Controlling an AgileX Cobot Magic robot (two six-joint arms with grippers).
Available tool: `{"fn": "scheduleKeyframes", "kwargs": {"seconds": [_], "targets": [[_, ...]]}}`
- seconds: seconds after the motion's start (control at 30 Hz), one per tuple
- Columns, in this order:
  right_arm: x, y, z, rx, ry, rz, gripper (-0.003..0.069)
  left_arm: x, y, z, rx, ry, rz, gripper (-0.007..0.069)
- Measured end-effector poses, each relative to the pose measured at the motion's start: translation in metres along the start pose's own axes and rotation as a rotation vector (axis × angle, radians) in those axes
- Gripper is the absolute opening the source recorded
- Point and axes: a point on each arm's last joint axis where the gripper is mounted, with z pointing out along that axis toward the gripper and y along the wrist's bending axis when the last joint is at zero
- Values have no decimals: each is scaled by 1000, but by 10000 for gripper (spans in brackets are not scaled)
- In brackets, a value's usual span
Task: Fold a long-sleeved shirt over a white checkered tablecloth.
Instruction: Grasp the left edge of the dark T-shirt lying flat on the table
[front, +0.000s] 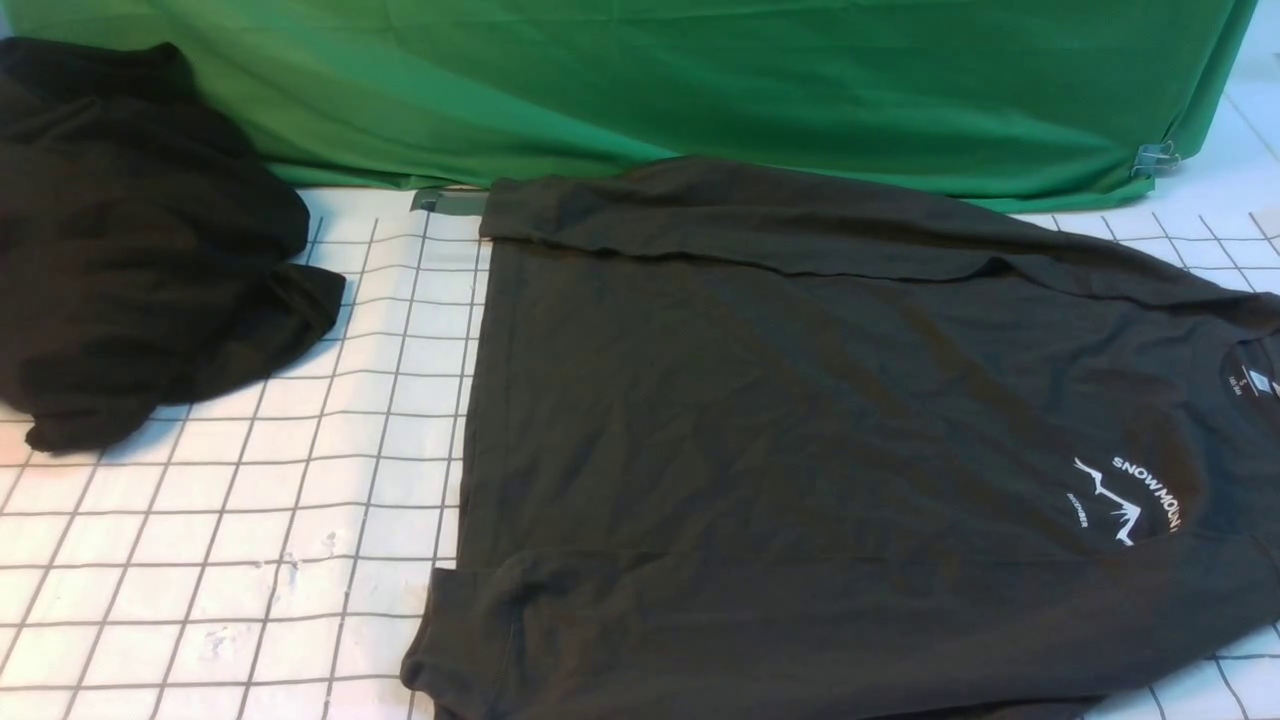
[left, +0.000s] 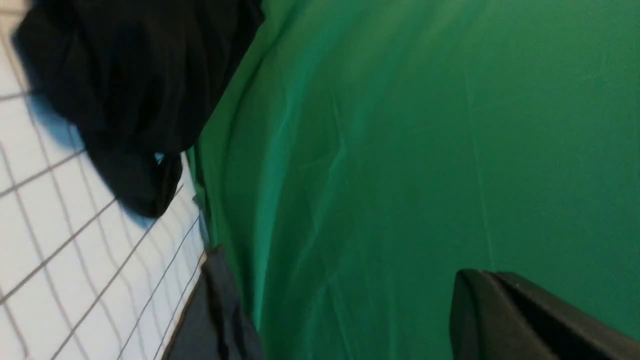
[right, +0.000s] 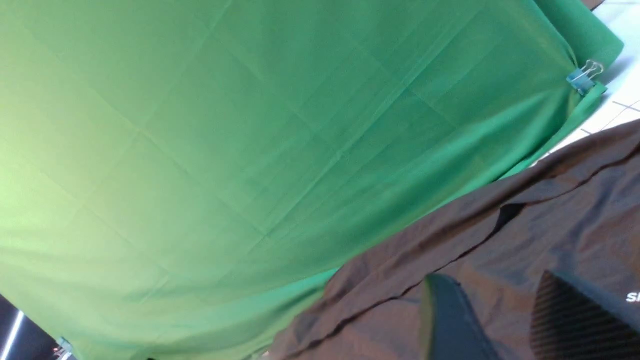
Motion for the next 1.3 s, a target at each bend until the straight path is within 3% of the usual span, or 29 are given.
{"fn": "scheduleKeyframes", "kwargs": {"seconds": [0.03, 0.13, 0.17, 0.2, 0.23, 0.27, 0.33, 0.37, 0.5, 0.53, 0.57, 0.73, 0.93, 1.07, 1.17, 1.3], "targets": [[0, 0, 0, -1, -1, 4, 226, -2, -7, 0, 24, -9, 12, 2], [-5, 7, 0, -15, -9, -50, 110, -18, -75, -4, 222, -80, 285, 2], [-8, 9, 0, -20, -14, -65, 91, -18, -80, -4, 230, -81, 300, 2], [-17, 21, 2, -38, -29, -133, 43, -22, -104, -1, 253, -79, 399, 2], [-27, 33, 4, -51, -41, -205, 26, -23, -127, 7, 230, -43, 501, 2], [-29, 36, 5, -52, -41, -218, 22, -24, -133, 11, 215, -28, 528, 2], [-49, 65, 16, -32, 27, -450, 13, -21, -153, 43, 29, 142, 719, 2], [-52, 69, 16, -31, 41, -467, 13, -20, -154, 49, -7, 178, 733, 2], [-59, 90, 41, 50, 363, -728, 12, 3, -130, 106, -310, 624, 878, 2], [-57, 91, 51, 98, 566, -798, 12, 21, -104, 128, -409, 907, 891, 2], [-56, 91, 52, 104, 591, -804, 12, 23, -101, 130, -419, 939, 886, 2], [-33, 62, 72, 293, 1160, -861, 22, 67, -18, 158, -616, 1618, 656, 2], [-21, 49, 79, 355, 1352, -809, 35, 95, 23, 168, -712, 1772, 656, 14], [-20, 49, 84, 343, 1318, -808, 43, 119, 38, 175, -765, 1693, 830, 69], [-21, 50, 86, 333, 1292, -808, 50, 136, 43, 181, -779, 1624, 1017, 162], [-21, 50, 87, 329, 1279, -809, 59, 152, 42, 191, -699, 1551, 1084, 287]]}}
